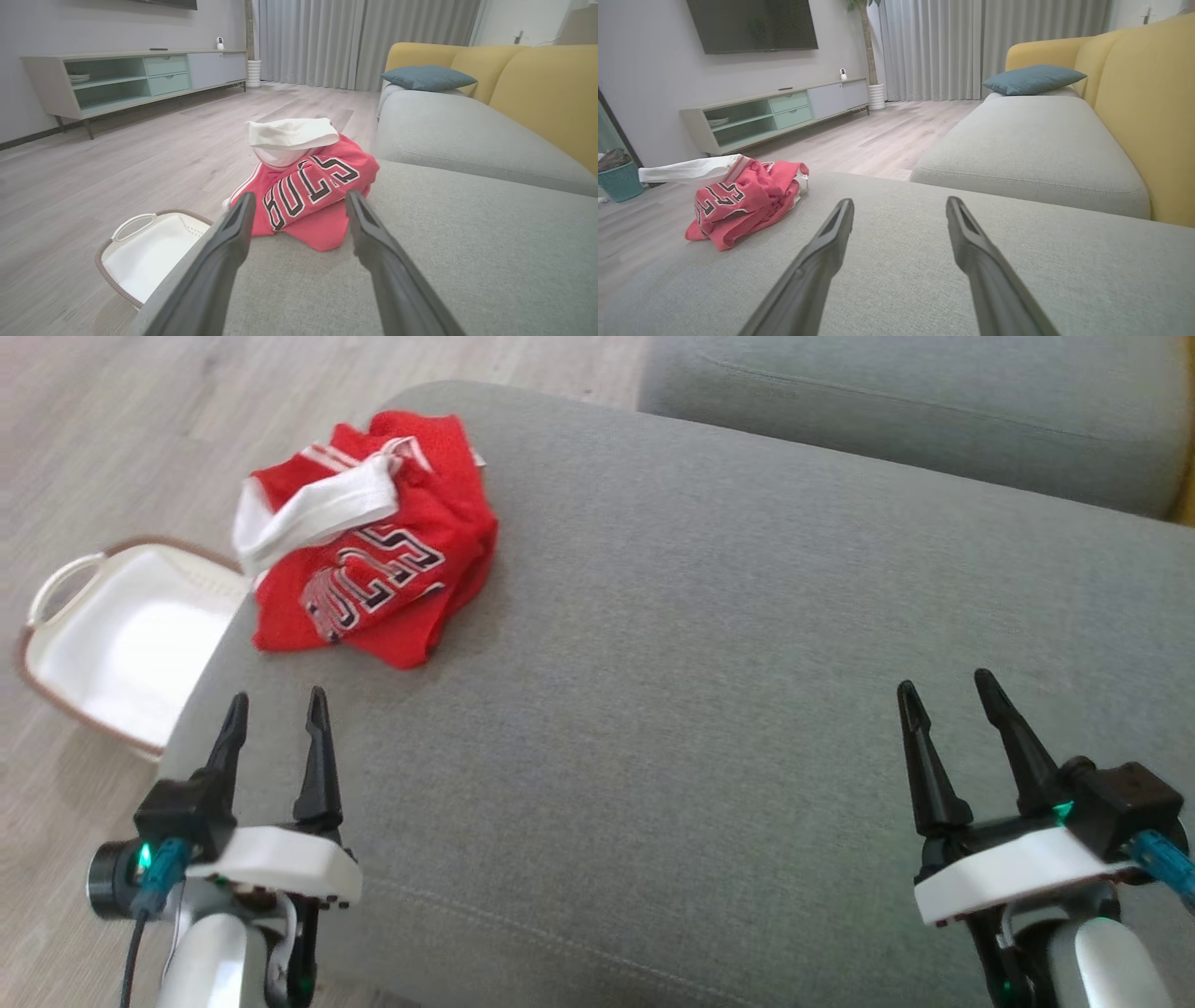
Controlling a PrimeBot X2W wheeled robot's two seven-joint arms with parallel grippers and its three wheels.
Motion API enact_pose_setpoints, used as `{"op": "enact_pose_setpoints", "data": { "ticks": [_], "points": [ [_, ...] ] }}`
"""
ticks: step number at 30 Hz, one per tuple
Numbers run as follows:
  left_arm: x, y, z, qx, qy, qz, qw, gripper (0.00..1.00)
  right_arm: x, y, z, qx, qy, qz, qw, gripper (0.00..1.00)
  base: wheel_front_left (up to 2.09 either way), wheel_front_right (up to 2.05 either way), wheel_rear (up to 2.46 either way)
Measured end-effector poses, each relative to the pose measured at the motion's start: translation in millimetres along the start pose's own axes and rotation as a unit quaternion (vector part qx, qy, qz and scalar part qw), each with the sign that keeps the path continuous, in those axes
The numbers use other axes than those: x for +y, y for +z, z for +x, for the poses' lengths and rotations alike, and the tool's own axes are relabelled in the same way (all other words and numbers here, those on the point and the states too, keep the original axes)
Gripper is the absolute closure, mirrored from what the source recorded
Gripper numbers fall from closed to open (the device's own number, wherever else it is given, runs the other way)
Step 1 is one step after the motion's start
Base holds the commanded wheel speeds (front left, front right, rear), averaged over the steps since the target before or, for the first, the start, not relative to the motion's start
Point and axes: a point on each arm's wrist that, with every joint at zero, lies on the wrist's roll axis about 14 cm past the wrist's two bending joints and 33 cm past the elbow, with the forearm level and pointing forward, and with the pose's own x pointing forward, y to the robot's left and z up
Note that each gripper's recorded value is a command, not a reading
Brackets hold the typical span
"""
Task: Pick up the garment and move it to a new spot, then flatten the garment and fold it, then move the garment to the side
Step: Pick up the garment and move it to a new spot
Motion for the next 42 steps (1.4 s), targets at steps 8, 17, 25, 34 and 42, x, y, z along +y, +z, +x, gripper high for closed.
{"op": "enact_pose_setpoints", "data": {
  "ticks": [8,17,25,34,42],
  "points": [
    [17.0,-2.7,-9.0,0.005,0.026,0.002,1.0,0.0,8.1,-2.8,6.3,0.006,0.014,0.002,1.0,0.0,0.0,0.0,0.0],
    [5.3,0.0,19.3,0.004,0.008,0.017,1.0,0.0,-6.4,-15.4,11.4,0.029,0.009,0.003,1.0,0.0,0.0,0.0,0.0],
    [-15.9,5.2,111.0,0.047,-0.046,0.062,0.996,0.0,-38.3,-33.2,23.9,0.057,-0.009,0.001,0.998,0.0,0.0,0.0,0.0],
    [-7.9,-36.2,181.3,0.194,-0.053,0.12,0.972,0.0,-71.7,-54.3,32.8,0.083,-0.03,-0.002,0.996,0.0,0.0,0.0,0.0],
    [2.8,-95.1,181.9,0.348,-0.05,0.148,0.924,0.0,-86.1,-72.1,28.0,0.106,-0.047,0.008,0.993,0.0,0.0,0.0,0.0]
  ]
}}
